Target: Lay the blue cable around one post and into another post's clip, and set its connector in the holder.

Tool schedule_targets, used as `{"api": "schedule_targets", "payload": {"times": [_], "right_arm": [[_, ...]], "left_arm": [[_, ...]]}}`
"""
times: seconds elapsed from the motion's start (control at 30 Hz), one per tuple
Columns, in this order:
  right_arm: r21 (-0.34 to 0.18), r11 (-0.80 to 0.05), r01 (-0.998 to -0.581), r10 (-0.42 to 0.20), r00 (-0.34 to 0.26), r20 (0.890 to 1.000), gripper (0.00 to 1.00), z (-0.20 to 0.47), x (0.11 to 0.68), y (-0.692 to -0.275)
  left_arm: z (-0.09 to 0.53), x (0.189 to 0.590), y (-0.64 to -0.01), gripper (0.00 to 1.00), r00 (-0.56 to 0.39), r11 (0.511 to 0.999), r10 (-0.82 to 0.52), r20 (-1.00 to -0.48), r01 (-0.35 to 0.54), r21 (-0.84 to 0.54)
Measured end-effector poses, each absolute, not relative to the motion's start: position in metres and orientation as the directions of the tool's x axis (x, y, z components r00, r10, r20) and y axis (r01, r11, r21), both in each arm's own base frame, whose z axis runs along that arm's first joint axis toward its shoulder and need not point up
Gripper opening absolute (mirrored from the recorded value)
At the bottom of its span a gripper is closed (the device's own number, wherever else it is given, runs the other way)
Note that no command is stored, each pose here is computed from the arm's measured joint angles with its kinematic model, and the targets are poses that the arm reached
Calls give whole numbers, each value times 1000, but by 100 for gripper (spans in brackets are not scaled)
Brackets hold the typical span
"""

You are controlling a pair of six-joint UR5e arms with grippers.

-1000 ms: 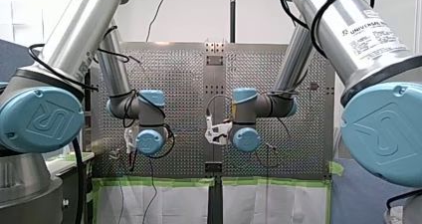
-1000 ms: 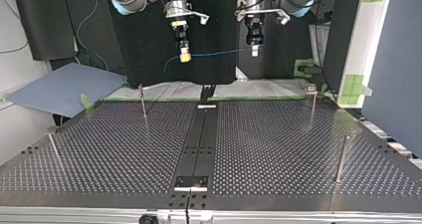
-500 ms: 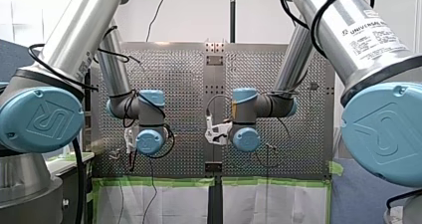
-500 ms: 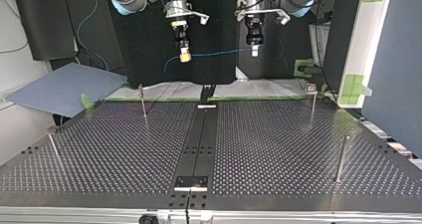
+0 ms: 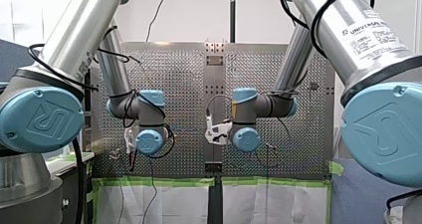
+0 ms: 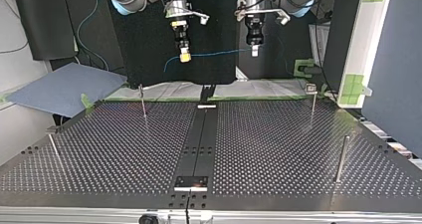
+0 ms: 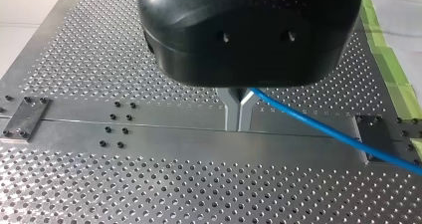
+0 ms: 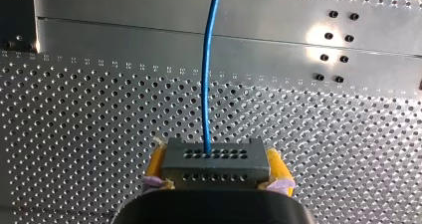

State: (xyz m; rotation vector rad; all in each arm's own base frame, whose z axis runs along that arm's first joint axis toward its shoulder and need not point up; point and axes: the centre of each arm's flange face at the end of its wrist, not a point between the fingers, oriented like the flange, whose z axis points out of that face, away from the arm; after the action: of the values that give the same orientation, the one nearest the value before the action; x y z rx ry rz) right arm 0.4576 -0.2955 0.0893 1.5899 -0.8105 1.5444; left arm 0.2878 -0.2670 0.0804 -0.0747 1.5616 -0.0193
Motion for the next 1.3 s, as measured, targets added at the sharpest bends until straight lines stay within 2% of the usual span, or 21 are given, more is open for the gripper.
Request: {"api": "schedule_targets", "payload": {"times": [0.23, 0.33, 1.3], "right_arm": [[90, -508, -857, 65, 66, 996, 14, 89, 458, -296], [90, -508, -857, 65, 66, 996, 7, 89, 458, -296], [96, -512, -854, 51, 81, 995, 7, 87, 457, -293]], "left_arm": [[80, 288, -267, 0, 10, 998, -60, -998, -35, -60], [80, 288, -267, 0, 10, 998, -60, -998, -35, -60], [64, 282, -266, 0, -14, 998, -53, -999, -32, -52]]}}
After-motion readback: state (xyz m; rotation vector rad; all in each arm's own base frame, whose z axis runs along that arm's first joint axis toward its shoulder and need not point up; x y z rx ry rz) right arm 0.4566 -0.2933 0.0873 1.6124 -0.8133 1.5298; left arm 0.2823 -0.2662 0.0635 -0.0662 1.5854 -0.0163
